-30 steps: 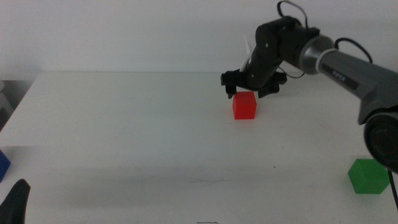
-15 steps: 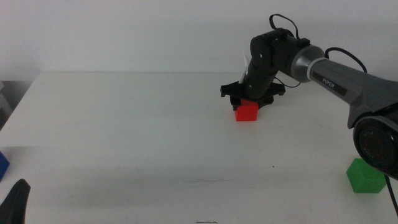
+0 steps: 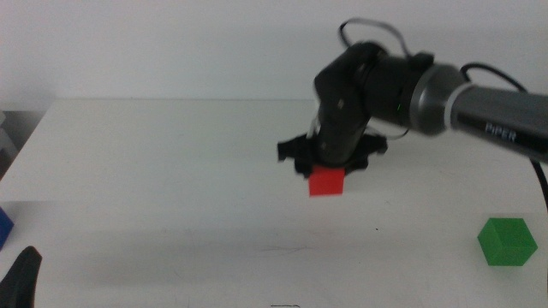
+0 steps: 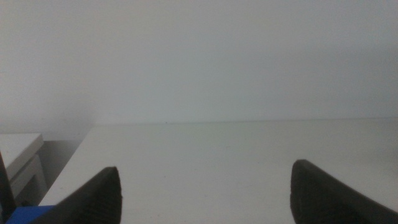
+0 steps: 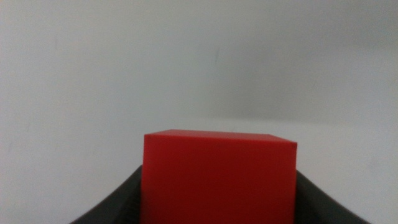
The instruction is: Stack red cubes first, then green, then blue cubes in a specific spot.
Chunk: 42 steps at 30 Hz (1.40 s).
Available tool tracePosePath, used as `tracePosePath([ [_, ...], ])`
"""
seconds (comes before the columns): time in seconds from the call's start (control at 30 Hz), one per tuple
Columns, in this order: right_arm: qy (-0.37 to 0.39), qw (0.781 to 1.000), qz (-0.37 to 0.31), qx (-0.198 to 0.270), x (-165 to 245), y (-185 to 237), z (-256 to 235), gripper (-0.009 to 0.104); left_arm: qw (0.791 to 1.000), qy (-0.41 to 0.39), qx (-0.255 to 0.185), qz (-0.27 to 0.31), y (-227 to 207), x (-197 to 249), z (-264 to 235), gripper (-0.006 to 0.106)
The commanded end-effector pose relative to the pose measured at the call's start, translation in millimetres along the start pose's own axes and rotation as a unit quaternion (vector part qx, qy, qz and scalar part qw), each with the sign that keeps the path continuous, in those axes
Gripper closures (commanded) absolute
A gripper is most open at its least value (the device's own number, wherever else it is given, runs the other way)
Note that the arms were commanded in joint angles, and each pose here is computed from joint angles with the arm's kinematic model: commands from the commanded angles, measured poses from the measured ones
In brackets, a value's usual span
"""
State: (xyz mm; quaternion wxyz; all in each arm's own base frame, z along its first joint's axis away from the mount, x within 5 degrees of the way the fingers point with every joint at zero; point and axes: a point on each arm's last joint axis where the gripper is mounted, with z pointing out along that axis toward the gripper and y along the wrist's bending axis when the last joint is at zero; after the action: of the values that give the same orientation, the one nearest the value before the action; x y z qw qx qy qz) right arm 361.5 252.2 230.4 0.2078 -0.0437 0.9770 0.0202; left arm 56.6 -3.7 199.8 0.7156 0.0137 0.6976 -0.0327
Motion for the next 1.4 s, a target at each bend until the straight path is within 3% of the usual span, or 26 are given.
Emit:
tracePosePath([
  [0.0, -0.061, 0.998, 0.01, -0.018, 4.3, 9.9, -34.8, 0.097, 0.999, -0.052, 0.003, -0.008, -0.5, -9.7, -2.2, 0.008],
  [0.3, -0.069, 0.995, 0.044, -0.052, 37.3, 58.8, -28.0, 0.097, 0.999, -0.052, 0.003, -0.008, -0.5, -9.7, -2.2, 0.008],
  [1.03, -0.016, 0.999, 0.045, -0.007, 53.4, 62.3, 12.1, 0.094, 0.999, -0.052, 0.003, -0.008, -0.5, -9.7, -2.2, 0.008],
  [1.1, -0.013, 0.999, 0.042, -0.008, 53.9, 62.6, 12.1, 0.065, 0.999, -0.052, 0.003, -0.008, -0.5, -9.7, -2.2, 0.008],
  [1.37, -0.004, 0.999, 0.035, -0.008, 55.5, 62.6, 12.1, 0.003, 0.999, -0.052, 0.003, -0.008, -0.5, -9.7, -2.2, 0.008],
])
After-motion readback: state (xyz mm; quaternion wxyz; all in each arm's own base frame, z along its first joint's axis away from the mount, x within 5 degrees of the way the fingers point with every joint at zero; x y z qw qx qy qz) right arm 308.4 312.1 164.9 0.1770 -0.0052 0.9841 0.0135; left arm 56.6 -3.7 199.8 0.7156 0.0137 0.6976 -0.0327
